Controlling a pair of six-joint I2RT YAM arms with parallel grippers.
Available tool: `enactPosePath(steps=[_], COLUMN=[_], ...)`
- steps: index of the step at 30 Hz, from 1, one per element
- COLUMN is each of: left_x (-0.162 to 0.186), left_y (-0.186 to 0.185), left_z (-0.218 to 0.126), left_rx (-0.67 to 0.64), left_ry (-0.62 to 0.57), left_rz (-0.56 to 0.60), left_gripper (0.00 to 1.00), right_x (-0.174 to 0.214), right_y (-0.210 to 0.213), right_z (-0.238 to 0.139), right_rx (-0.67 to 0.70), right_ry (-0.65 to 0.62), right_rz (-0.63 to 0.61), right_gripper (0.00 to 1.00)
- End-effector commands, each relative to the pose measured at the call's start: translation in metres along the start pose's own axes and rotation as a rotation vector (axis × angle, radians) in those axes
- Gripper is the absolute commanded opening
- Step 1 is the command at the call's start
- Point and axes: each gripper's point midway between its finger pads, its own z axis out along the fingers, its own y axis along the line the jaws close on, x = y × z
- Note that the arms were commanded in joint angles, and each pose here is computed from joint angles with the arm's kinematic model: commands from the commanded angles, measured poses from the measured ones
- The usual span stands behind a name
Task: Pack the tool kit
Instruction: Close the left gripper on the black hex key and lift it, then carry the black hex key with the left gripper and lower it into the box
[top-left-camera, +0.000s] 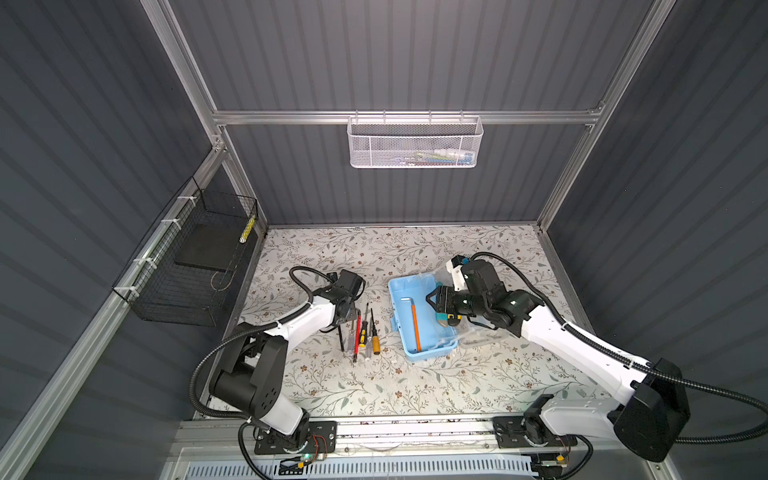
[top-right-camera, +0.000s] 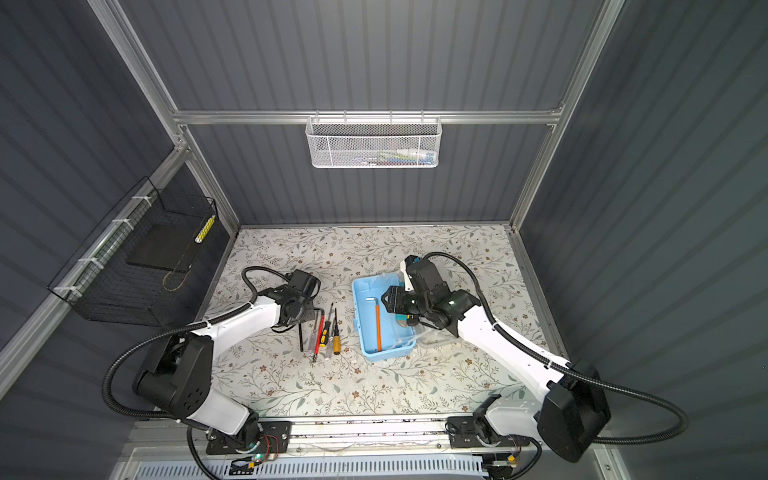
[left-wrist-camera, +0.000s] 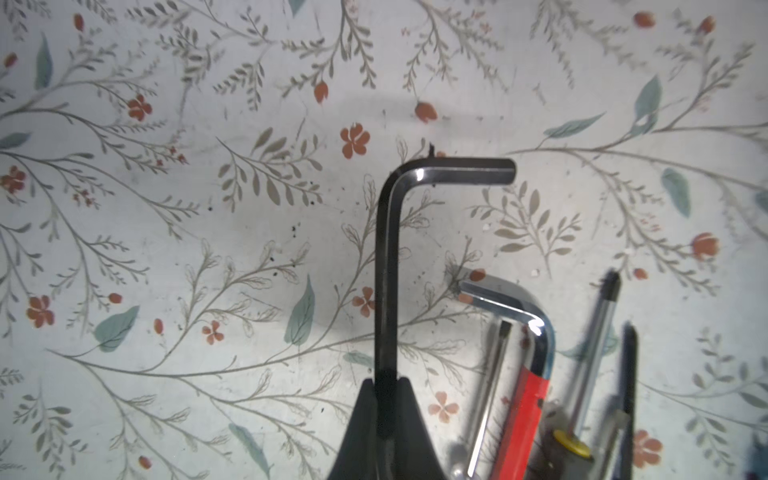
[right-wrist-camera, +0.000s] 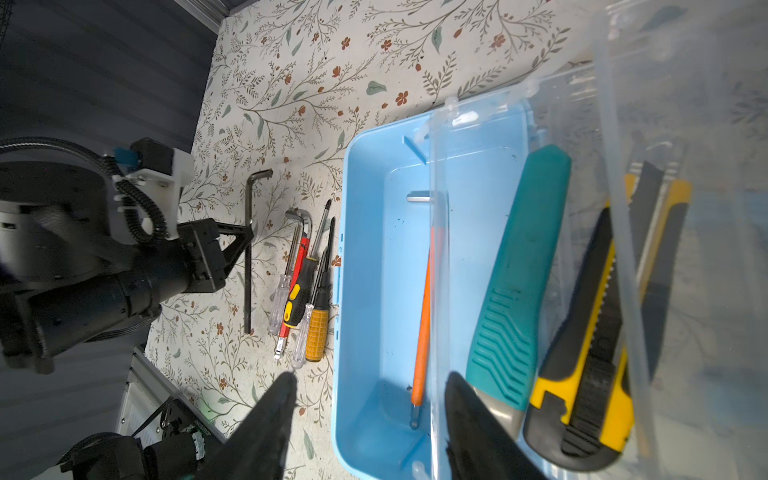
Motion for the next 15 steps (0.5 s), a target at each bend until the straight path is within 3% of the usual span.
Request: enactPosePath(steps=[1, 9, 15], left_x=[-0.025, -0.034, -0.025], left_y=[-0.007, -0.102, -0.163], left_z=[-0.037, -0.123, -0.147], left_rx=[0.089, 0.476, 0.649], left_ry=[-0.06, -0.154, -0.161], left_rz=[-0.025, -0.109, -0.137], left_gripper=[0.0, 0.0, 0.0], right_x=[-0.002, -0.017, -0.021], right_y=[-0.005, -0.015, -0.02], right_z=[-0.005, -0.024, -0.032], right_rx=[0.01, 0.012, 0.027], right_ry=[-0.021, -0.094, -0.11], right_rz=[0.006, 0.045, 0.045], right_gripper=[0.58, 0.58, 0.58])
